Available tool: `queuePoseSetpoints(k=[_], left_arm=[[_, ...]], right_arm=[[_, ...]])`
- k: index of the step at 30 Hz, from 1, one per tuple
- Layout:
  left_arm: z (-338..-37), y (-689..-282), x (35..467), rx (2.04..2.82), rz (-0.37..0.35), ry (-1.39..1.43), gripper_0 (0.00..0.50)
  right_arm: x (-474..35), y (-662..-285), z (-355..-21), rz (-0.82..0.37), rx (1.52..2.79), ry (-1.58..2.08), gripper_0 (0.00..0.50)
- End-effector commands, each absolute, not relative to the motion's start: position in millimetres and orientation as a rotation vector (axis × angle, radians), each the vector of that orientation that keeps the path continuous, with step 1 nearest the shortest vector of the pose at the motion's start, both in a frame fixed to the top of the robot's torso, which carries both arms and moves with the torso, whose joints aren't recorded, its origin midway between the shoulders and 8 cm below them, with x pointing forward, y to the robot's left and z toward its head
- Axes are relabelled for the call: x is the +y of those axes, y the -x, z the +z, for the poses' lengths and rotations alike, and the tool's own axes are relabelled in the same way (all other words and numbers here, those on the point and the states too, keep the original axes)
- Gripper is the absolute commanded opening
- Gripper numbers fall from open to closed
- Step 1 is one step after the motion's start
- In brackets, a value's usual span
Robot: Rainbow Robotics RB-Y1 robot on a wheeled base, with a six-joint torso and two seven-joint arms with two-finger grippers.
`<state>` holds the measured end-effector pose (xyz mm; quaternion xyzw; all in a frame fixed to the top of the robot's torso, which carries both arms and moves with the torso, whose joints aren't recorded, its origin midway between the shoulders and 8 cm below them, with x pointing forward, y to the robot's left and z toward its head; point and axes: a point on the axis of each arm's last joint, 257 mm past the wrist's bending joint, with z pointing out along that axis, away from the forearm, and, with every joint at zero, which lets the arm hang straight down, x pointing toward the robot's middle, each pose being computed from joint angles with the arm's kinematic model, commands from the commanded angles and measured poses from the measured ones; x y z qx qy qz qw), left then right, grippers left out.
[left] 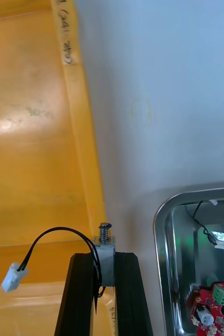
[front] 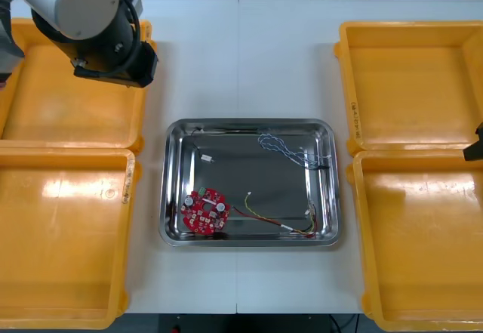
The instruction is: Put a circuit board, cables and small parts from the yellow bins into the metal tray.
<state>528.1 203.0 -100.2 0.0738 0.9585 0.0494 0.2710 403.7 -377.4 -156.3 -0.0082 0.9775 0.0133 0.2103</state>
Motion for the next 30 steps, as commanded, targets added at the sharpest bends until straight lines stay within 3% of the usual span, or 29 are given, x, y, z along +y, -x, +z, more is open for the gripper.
queuePoseSetpoints(k=[1,10,16,25,30], left_arm=[[-93,-523,158,2.536,0.083,-0.154,0.0],[-122,-505,104,2.551,-0.002,-0.137,0.0],[-149,-501,70,2.561,-0.097,-0.089,0.0],[-184,-492,44,2.57,-0.16,-0.12,0.0],[-203,-489,41,2.574,-0.155,-0.136,0.0]], right_arm=[[-398,-397,-141,-0.015,2.689,-0.056,0.5],[-398,-396,-141,0.019,2.687,-0.162,0.5],[-401,-391,-152,0.017,2.69,-0.164,0.5],[-402,-387,-162,-0.01,2.667,-0.136,0.5],[-403,-389,-164,-0.006,2.653,-0.141,0.5]])
